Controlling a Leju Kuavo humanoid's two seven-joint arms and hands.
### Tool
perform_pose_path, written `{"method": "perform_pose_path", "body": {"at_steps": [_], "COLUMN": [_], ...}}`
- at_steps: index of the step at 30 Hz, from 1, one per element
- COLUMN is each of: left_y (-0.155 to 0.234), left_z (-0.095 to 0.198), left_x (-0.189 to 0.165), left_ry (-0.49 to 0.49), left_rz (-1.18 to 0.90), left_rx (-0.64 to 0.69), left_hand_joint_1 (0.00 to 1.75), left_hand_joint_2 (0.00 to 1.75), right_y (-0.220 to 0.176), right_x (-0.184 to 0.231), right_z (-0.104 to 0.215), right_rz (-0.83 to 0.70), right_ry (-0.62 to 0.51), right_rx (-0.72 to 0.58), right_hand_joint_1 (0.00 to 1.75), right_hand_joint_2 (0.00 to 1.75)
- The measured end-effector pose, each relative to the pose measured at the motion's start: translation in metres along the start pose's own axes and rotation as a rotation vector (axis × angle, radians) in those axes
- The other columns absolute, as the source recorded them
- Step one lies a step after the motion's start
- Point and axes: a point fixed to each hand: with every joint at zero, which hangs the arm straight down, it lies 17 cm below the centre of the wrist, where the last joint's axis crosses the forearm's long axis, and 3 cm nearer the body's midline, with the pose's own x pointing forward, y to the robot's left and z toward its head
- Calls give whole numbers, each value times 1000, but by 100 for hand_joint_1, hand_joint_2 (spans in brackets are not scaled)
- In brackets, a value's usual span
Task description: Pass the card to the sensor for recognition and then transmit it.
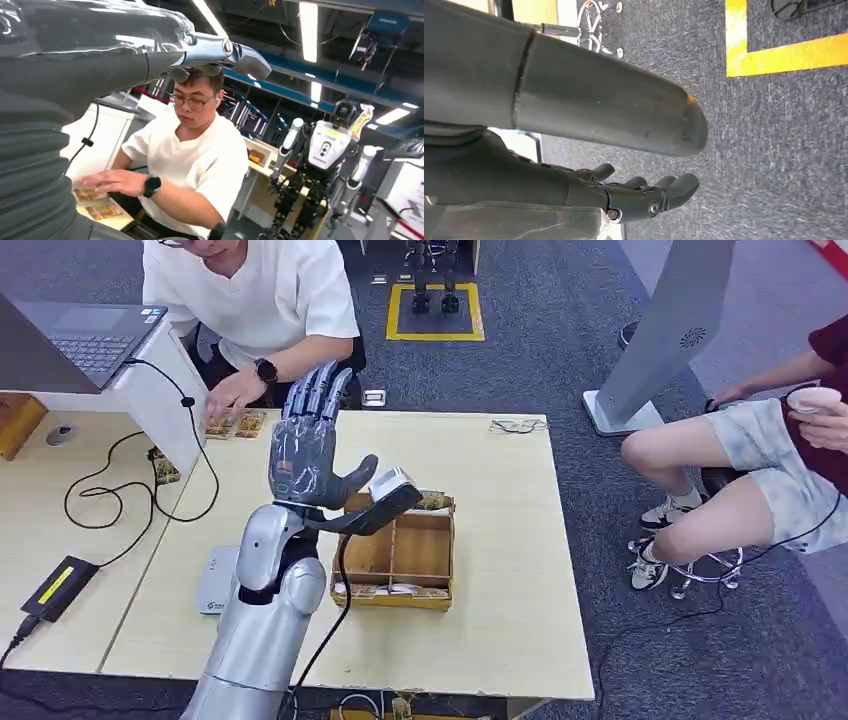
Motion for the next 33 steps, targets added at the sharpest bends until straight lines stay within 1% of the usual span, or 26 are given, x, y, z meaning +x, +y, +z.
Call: {"method": "perform_pose_path", "body": {"at_steps": [5, 11, 17, 23, 26, 29, 33], "left_y": [8, 19, 35, 40, 32, 23, 3], "left_z": [22, 52, 82, 105, 120, 132, 143], "left_x": [-4, -7, -14, -11, -9, -9, 0], "left_ry": [-6, -40, -67, -125, -161, -174, -228], "left_rz": [47, 104, 120, 138, 129, 122, 65], "left_rx": [26, 69, 124, 128, 92, 52, -39], "left_hand_joint_1": [0, 0, 0, 0, 0, 0, 0], "left_hand_joint_2": [175, 175, 175, 175, 175, 175, 175], "right_y": [-5, -10, -18, -24, -25, -26, -28], "right_x": [-5, -8, -18, -20, -22, -24, -24], "right_z": [2, 6, 14, 18, 18, 18, 18], "right_rz": [-6, -12, -21, -27, -30, -29, -26], "right_ry": [21, 38, 94, 98, 102, 104, 100], "right_rx": [-16, -31, -76, -97, -102, -103, -107], "right_hand_joint_1": [0, 0, 0, 0, 0, 0, 0], "right_hand_joint_2": [0, 0, 0, 0, 0, 0, 0]}}
